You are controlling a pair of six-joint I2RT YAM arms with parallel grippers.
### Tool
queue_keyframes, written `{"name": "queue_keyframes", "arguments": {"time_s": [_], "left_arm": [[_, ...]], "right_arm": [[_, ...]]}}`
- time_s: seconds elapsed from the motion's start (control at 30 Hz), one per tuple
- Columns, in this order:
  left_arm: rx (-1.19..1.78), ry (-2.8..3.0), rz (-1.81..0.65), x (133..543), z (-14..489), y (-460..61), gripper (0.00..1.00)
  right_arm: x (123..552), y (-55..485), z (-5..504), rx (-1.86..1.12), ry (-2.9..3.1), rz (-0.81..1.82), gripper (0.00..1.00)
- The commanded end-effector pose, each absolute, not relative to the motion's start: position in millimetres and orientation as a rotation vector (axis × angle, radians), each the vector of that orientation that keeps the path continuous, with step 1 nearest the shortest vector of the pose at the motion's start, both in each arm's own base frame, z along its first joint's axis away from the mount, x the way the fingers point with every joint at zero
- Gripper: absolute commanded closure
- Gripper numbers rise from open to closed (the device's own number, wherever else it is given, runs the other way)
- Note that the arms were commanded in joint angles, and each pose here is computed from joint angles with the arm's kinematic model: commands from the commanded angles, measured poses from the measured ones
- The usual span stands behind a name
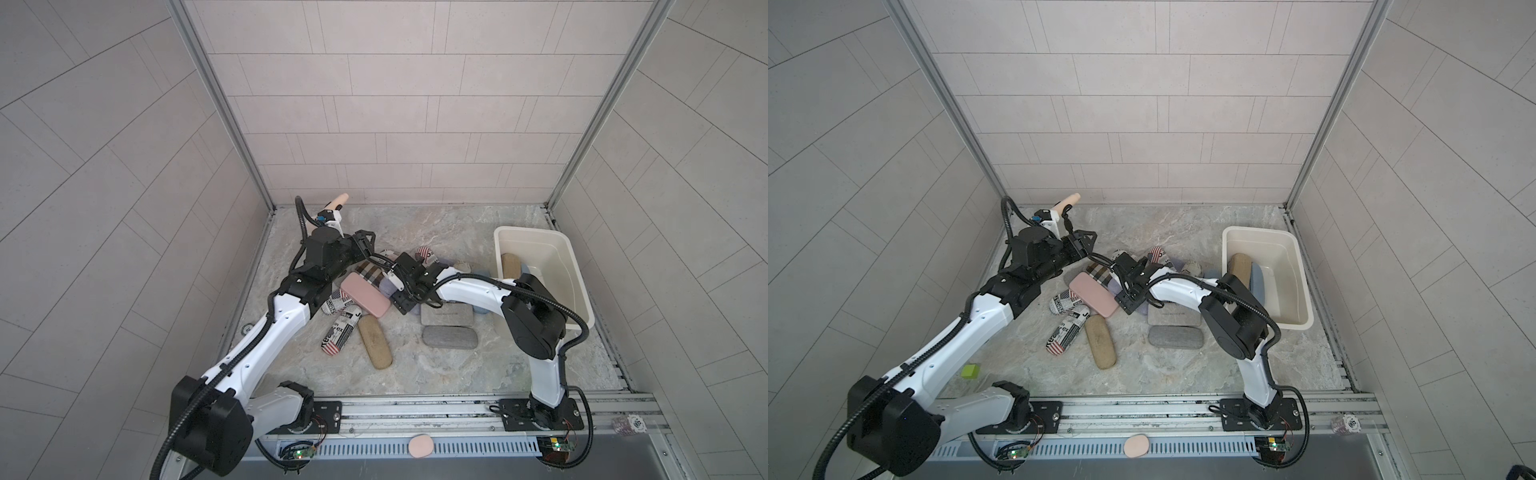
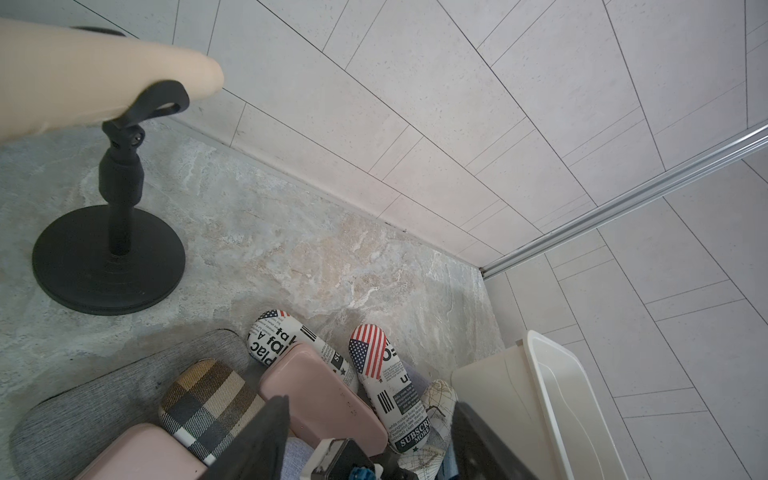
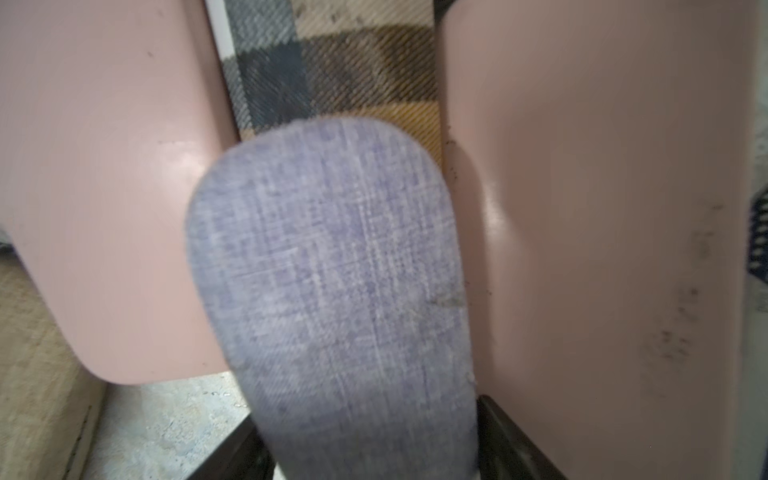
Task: Put the glasses cases into the storage boxes
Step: Pick up the glasses case at the center of the board.
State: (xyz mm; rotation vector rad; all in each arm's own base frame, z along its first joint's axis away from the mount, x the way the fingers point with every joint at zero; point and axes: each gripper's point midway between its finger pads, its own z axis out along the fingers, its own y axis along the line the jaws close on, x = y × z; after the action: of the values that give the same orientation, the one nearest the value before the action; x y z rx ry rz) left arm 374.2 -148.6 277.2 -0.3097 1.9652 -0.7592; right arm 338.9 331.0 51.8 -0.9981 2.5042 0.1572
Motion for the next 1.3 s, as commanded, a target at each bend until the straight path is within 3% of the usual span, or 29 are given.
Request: {"name": "queue_keyframes", "arguments": {"time_s": [0.0,0.33,0.87,1.27], "left_arm": [[-0.323,1.962,-0.771,376.9,274.9,-147.8,0.32],[-0.321,1.962,-0.776,377.4,274.7,-147.6,0.32],[-0.243,1.912,-0.871,374.7,293.7,-161.6,0.32],[-0.226,1.886,-0.900,373.5,296.8,-164.5,0.31]], "right_arm": [[336.4,333.2,43.7,-1.031,2.514,0.167,0.27],[331.9,331.3,52.6,-1.005,2.491,0.174,0.40],[322.8,338.0,118.5,-0.889,2.398,0.327,0.42],[315.5,312.6,177.3,-0.730,2.332,0.344,0.43]]}}
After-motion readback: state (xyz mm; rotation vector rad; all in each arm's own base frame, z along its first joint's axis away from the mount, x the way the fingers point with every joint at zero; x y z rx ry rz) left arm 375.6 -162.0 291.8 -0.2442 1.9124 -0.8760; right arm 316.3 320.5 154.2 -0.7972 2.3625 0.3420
